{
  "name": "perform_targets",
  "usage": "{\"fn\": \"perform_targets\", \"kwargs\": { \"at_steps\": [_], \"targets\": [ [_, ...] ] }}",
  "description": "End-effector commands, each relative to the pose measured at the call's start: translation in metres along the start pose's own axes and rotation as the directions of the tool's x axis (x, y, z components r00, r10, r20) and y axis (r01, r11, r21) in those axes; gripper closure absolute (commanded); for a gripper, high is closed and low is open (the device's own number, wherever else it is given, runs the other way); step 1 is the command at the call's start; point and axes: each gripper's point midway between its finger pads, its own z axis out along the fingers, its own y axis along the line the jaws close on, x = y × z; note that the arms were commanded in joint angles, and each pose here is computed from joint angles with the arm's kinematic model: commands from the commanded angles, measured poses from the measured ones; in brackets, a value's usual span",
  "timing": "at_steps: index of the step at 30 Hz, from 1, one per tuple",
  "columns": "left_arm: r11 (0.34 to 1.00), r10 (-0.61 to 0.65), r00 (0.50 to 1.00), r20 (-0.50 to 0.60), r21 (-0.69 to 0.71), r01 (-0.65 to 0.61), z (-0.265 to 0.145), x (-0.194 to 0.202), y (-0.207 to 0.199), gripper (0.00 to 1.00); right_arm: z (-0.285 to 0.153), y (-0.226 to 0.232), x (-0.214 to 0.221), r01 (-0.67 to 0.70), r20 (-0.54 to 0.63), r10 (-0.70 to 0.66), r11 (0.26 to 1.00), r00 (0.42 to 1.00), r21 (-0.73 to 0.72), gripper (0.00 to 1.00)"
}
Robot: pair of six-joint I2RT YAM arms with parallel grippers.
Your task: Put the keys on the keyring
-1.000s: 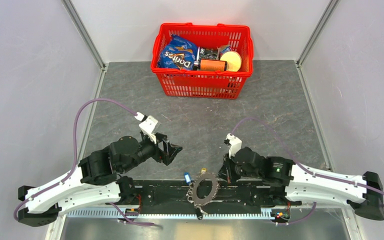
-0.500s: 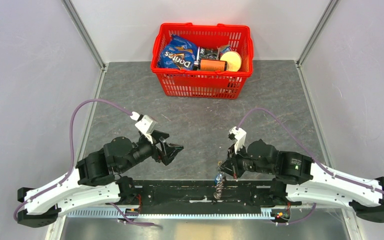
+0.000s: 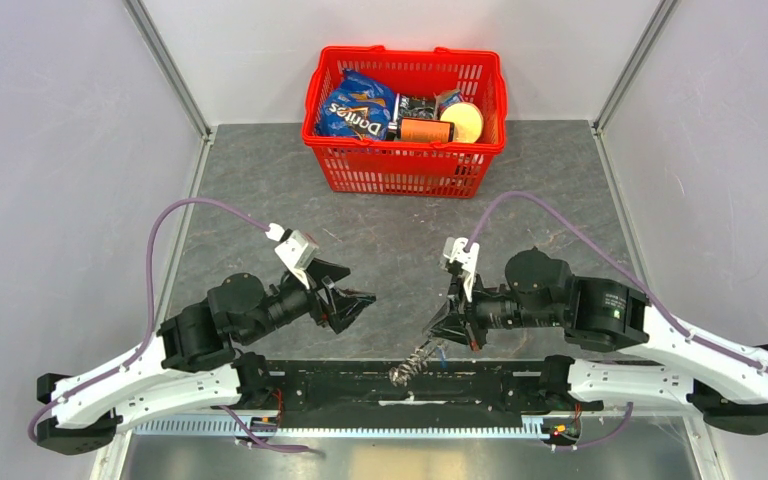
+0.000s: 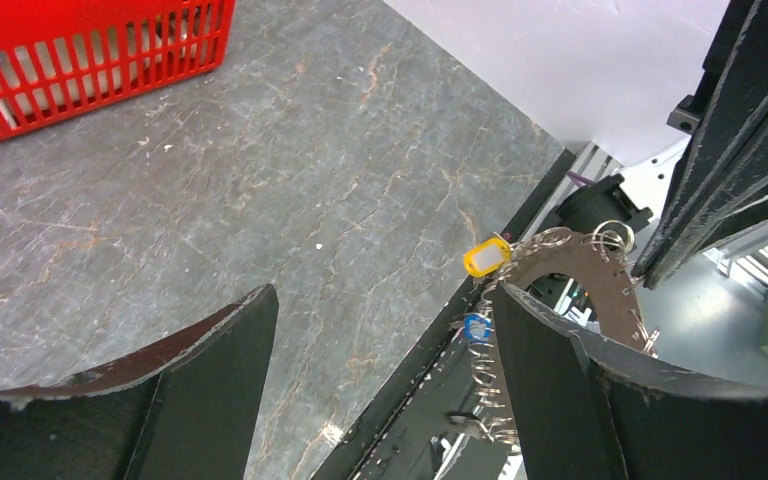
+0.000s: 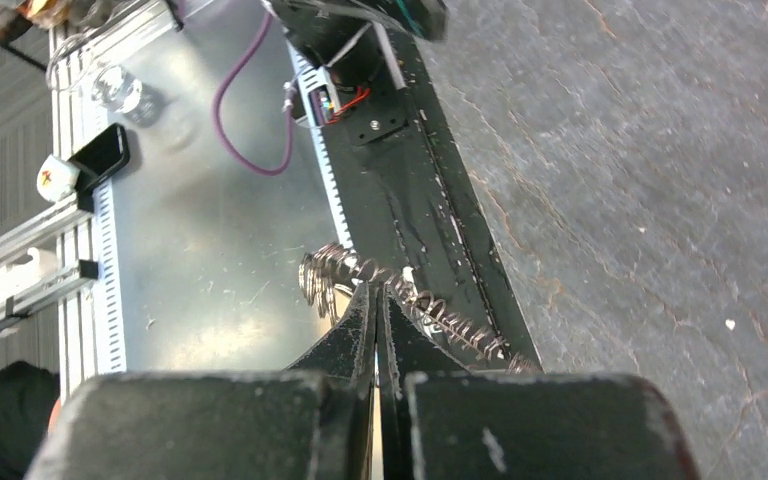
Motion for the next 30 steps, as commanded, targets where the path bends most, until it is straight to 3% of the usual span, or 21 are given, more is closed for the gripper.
{"fn": "perform_targets", "kwargs": {
  "at_steps": [1,9,30],
  "targets": [
    [0.997,0.019,0.998,0.064,0.071,-0.023,0.003,-0.016,-0.015,0.15,-0.015,0.035,-0.033,0.149,0.048,-0.143,0.977,0.989,-0.153,1.0],
    [0.988,0.016,0.996,0.087,0.152,-0.029,0.008,-0.02,-0.031,0.14,-0.028,0.065,-0.058,0.266,0.063,-0.259,0.921,0.964,-0.286,1.0],
    [0.917,-0.004,0.996,0.094,0.397,-0.034,0.007,-0.015,-0.074,0.14,-0.056,0.113,-0.072,0.387,0.051,-0.433,0.74,0.9,-0.55,1.0]
  ]
}}
